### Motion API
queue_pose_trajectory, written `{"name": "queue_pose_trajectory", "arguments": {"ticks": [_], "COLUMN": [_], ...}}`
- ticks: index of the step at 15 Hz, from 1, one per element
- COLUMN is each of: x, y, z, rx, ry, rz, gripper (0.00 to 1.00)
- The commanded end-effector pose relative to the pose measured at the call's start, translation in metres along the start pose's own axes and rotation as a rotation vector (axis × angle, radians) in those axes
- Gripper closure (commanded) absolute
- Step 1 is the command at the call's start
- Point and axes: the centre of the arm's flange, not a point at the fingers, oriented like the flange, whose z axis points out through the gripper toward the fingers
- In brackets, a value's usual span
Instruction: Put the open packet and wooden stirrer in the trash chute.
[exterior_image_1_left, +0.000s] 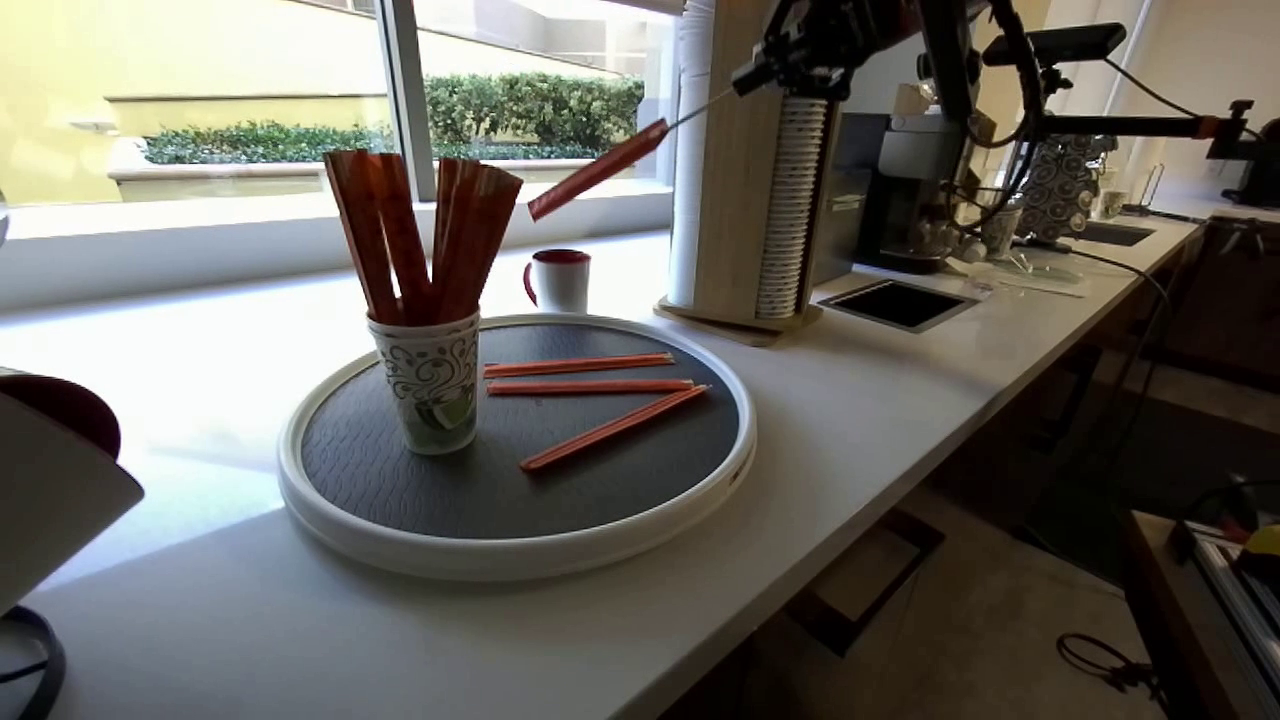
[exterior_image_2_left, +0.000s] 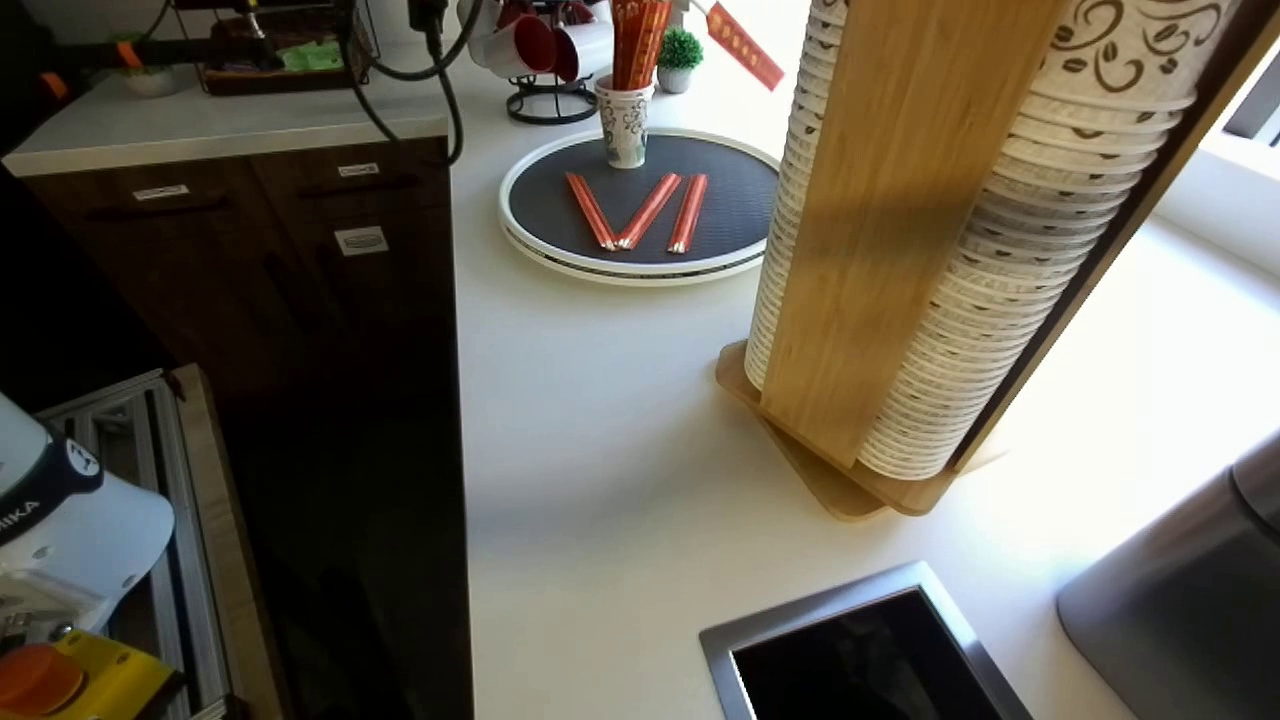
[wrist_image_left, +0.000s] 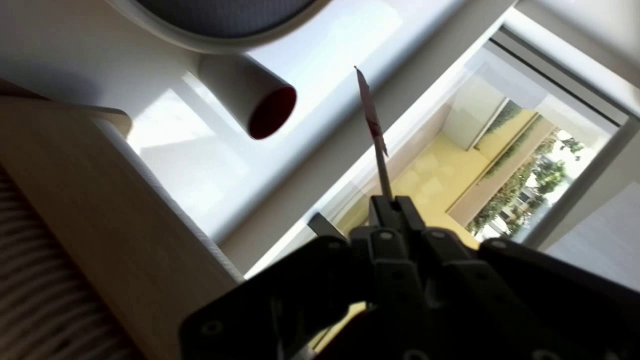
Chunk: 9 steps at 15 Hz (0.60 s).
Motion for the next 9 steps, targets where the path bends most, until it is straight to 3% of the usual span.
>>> {"name": "queue_pose_trajectory", "arguments": {"ticks": [1,4,9], "x": [-0.013,-0.028,-0.018], "y": [0.010,0.031,0.050], "z": [-0.025,-0.029,-0.043], "rx": [-0.104,-0.170,-0.196], "ry": [-0.059,-0.049,0.097], "rz": [0.038,0.048,0.047], "gripper": [0.99,0.99,0.99]}}
